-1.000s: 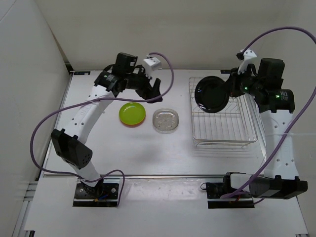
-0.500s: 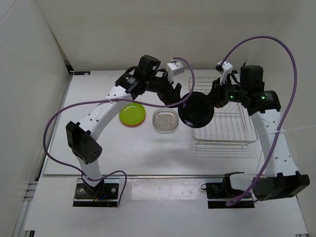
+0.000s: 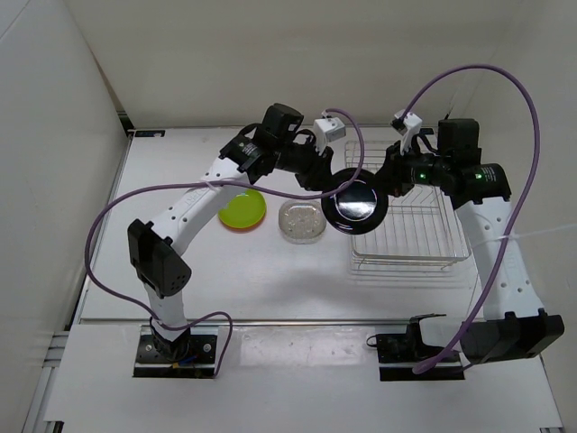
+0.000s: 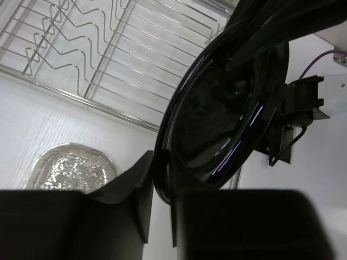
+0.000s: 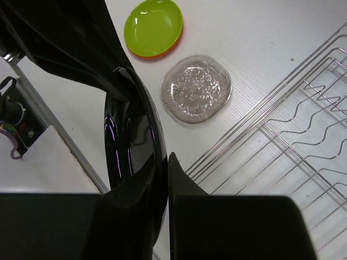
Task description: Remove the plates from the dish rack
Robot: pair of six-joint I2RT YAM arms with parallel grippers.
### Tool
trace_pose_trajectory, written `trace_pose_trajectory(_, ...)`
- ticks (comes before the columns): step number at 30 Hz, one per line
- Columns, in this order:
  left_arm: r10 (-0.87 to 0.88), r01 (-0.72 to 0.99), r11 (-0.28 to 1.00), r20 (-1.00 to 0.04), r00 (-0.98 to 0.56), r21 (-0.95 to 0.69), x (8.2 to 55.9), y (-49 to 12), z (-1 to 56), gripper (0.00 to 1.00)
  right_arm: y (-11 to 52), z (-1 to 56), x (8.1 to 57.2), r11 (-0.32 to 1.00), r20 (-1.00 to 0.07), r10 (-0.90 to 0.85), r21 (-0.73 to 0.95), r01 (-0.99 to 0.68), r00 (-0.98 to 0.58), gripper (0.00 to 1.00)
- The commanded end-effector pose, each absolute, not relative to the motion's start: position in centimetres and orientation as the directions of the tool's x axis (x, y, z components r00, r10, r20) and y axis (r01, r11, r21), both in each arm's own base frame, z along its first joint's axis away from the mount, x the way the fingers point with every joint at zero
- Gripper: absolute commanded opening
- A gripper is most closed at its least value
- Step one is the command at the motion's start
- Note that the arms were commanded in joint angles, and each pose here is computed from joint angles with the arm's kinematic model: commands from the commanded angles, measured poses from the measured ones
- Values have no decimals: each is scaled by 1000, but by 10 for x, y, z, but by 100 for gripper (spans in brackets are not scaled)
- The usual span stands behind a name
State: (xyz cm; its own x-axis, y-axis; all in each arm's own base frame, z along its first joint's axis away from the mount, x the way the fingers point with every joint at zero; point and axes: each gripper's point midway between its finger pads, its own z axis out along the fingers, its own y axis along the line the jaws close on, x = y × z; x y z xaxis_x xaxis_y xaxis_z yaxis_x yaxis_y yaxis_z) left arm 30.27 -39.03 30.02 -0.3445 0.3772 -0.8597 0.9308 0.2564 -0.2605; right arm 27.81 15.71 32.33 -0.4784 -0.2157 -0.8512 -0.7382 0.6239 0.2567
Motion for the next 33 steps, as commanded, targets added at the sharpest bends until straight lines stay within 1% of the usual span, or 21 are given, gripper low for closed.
trace_pose_trajectory(1, 349, 950, 219, -891, -291, -224, 295, -395, 324, 23, 165, 341, 279, 587, -883, -198, 241, -773, -426, 0)
trace_pose_trajectory(2, 352, 952, 209, -891, -287, -224, 291, -398, 324, 19, 166, 342, 278, 580, -883, -197, 245, -777, -425, 0)
trace_pose_trajectory(3, 354, 954, 200, -891, -284, -224, 287, -400, 326, 11, 166, 342, 278, 579, -883, -197, 245, -777, -425, 0)
trace_pose_trajectory(5, 354, 954, 200, -891, -284, -224, 287, -400, 326, 11, 166, 342, 278, 579, -883, -197, 245, -777, -425, 0)
trace_pose_trajectory(6, 358, 956, 188, -891, -280, -224, 282, -403, 326, 11, 165, 341, 279, 587, -883, -198, 241, -773, -426, 7)
trace_pose_trajectory(7, 360, 954, 206, -890, -280, -216, 285, -402, 325, 11, 164, 340, 280, 594, -882, -199, 238, -769, -427, 22)
trace_pose_trajectory(8, 370, 948, 240, -883, -288, -209, 289, -399, 319, 11, 162, 340, 281, 604, -885, -200, 226, -764, -420, 48)
trace_pose_trajectory(9, 380, 942, 267, -876, -296, -203, 293, -397, 313, 11, 159, 331, 283, 626, -871, -198, 241, -742, -449, 78)
trace_pose_trajectory(10, 363, 939, 298, -890, -275, -169, 296, -392, 321, 11, 151, 330, 291, 678, -875, -193, 207, -705, -443, 100)
trace_pose_trajectory(11, 386, 914, 382, -875, -294, -139, 308, -382, 305, 11, 145, 325, 294, 714, -870, -186, 200, -671, -457, 100)
trace_pose_trajectory(12, 391, 896, 429, -871, -297, -113, 314, -375, 300, 11, 138, 326, 303, 756, -874, -178, 173, -632, -452, 100)
trace_pose_trajectory(13, 368, 847, 530, -887, -280, -47, 330, -362, 307, 11, 128, 322, 308, 799, -872, -172, 149, -583, -458, 100)
trace_pose_trajectory(14, 381, 800, 599, -866, -324, -36, 340, -346, 286, 11, 107, 313, 321, 878, -860, -165, 96, -469, -483, 100)
trace_pose_trajectory(16, 359, 690, 722, -876, -322, 43, 364, -310, 289, 11, 84, 310, 333, 933, -860, -167, 20, -360, -482, 100)
trace_pose_trajectory(17, 371, 651, 756, -861, -349, 63, 368, -295, 273, 11, 75, 304, 335, 948, -852, -171, -6, -317, -496, 100)
trace_pose_trajectory(19, 336, 553, 829, -861, -382, 78, 386, -253, 274, 11, 61, 303, 335, 966, -848, -172, -47, -253, -501, 100)
trace_pose_trajectory(21, 293, 507, 861, -851, -436, 37, 392, -224, 263, 11, 60, 297, 332, 963, -840, -193, -62, -263, -506, 100)
trace_pose_trajectory(23, 220, 446, 895, -865, -451, -4, 404, -184, 266, 11, 59, 301, 329, 963, -852, -190, -65, -262, -487, 100)
trace_pose_trajectory(25, 175, 404, 914, -854, -489, -44, 412, -150, 248, 11, 59, 299, 326, 963, -852, -190, -65, -262, -489, 100)
trace_pose_trajectory(29, 114, 363, 926, -837, -536, -107, 421, -112, 228, 11, 57, 305, 327, 965, -858, -188, -71, -253, -478, 100)
trace_pose_trajectory(33, 56, 346, 913, -772, -633, -217, 429, -97, 188, 11, 61, 298, 330, 961, -843, -192, -58, -270, -502, 100)
